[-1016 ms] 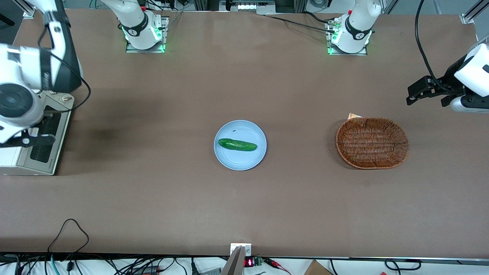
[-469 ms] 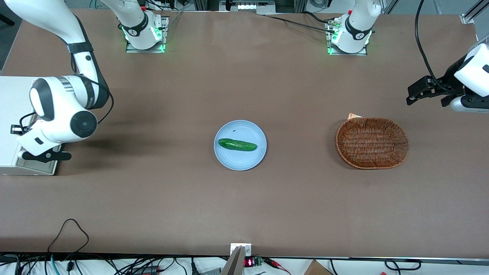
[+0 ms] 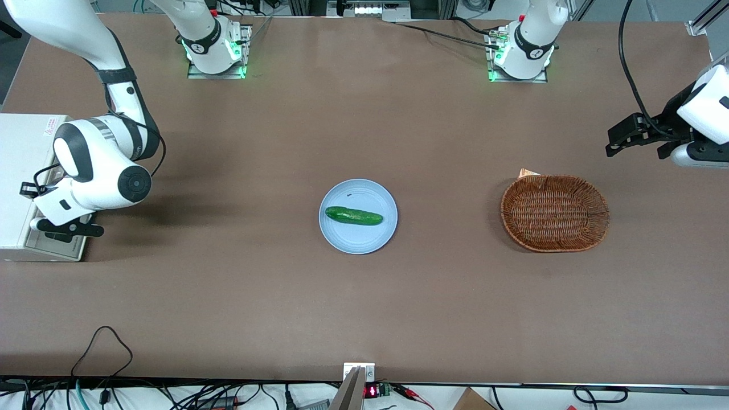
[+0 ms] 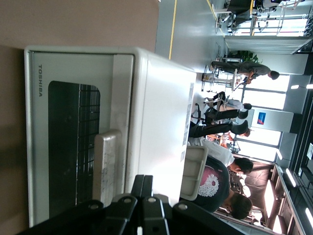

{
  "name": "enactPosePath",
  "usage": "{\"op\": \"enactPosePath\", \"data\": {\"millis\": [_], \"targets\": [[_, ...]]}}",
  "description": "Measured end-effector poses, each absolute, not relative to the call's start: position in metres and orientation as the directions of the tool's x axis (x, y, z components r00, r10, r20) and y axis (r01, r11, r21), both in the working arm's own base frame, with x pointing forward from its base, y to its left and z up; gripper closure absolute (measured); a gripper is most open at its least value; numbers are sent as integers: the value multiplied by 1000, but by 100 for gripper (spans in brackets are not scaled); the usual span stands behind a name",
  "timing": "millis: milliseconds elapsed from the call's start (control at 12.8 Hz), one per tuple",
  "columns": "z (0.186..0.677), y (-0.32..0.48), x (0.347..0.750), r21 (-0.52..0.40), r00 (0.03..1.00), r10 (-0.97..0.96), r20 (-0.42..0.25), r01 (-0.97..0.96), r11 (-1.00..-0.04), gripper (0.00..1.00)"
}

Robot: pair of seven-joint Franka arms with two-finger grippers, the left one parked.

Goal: Open oven door with right arm only
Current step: 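Move the right gripper down to the toaster oven door handle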

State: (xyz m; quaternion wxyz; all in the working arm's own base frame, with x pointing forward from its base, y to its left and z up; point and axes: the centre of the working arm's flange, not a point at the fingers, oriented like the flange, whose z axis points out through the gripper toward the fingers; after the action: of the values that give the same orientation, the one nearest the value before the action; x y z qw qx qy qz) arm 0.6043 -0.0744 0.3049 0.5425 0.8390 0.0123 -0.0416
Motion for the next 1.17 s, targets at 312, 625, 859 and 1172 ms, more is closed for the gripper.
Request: {"op": "enactPosePath", "data": {"millis": [312,625,859,1172], "targets": [[294,-77,597,909,996,-39,-75,53,-414,99],[288,-77,593,907,997,-43,-65,41,-419,99],[286,-80,592,905,997,-45,-62,38,-423,99],[285,-84,592,902,997,-46,-61,35,-430,99]]}}
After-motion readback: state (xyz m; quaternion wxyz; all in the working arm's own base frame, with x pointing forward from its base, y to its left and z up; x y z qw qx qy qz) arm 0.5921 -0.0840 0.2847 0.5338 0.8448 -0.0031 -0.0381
